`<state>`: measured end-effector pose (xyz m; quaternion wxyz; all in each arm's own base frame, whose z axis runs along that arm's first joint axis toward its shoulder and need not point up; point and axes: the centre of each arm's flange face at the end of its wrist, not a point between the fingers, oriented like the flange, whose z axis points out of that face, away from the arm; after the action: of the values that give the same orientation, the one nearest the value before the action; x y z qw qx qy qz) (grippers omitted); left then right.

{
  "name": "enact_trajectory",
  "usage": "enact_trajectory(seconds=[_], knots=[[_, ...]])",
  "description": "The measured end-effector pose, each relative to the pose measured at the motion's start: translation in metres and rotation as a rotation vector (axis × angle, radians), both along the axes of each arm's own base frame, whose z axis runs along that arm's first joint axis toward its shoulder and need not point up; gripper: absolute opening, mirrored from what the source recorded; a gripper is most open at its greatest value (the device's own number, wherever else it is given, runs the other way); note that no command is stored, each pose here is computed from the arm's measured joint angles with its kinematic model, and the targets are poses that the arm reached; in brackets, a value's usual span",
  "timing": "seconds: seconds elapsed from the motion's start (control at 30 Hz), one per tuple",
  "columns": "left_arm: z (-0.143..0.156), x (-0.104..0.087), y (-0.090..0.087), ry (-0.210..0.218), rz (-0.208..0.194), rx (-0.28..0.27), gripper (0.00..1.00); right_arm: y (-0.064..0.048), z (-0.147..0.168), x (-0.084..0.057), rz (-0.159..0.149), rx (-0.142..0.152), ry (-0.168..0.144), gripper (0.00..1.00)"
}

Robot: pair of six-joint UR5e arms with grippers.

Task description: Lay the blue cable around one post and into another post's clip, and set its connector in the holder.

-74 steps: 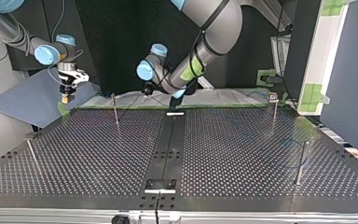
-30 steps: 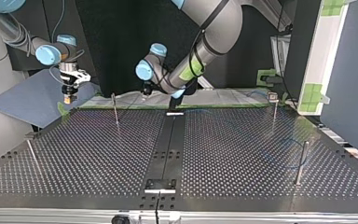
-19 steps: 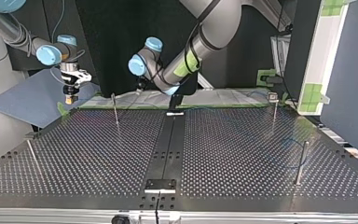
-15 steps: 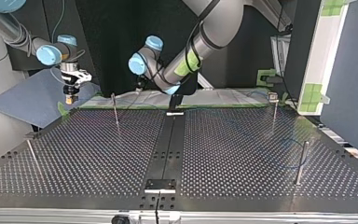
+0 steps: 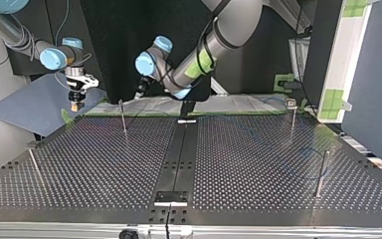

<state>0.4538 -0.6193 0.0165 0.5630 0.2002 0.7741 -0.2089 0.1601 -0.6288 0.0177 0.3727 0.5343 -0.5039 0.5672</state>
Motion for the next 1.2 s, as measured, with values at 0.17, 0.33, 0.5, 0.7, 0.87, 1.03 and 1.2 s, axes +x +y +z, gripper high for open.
enact_trajectory(seconds=[0.17,0.33,0.5,0.7,0.87,1.03,1.2], knots=[[0.004,-0.003,-0.006,0.002,-0.005,-0.021,1.0,0.0,0.0,0.0,0.001,0.002,-0.001,0.25],[0.004,-0.008,-0.01,0.018,0.0,-0.043,1.0,0.002,0.0,0.004,0.006,0.006,0.0,0.25],[0.004,-0.01,-0.01,0.021,0.023,-0.043,1.0,0.002,0.0,0.006,0.01,0.005,0.0,0.25],[0.003,-0.013,-0.009,0.028,0.037,-0.029,1.0,0.003,0.0,0.01,0.015,0.005,0.0,0.25],[0.003,-0.013,-0.008,0.028,0.045,-0.026,1.0,0.004,-0.001,0.011,0.017,0.006,0.003,0.25],[0.002,-0.013,-0.008,0.029,0.045,-0.027,1.0,0.004,0.0,0.013,0.02,0.004,0.004,0.25],[0.002,-0.014,-0.008,0.03,0.046,-0.026,1.0,0.004,0.0,0.014,0.023,0.002,0.004,0.25]])
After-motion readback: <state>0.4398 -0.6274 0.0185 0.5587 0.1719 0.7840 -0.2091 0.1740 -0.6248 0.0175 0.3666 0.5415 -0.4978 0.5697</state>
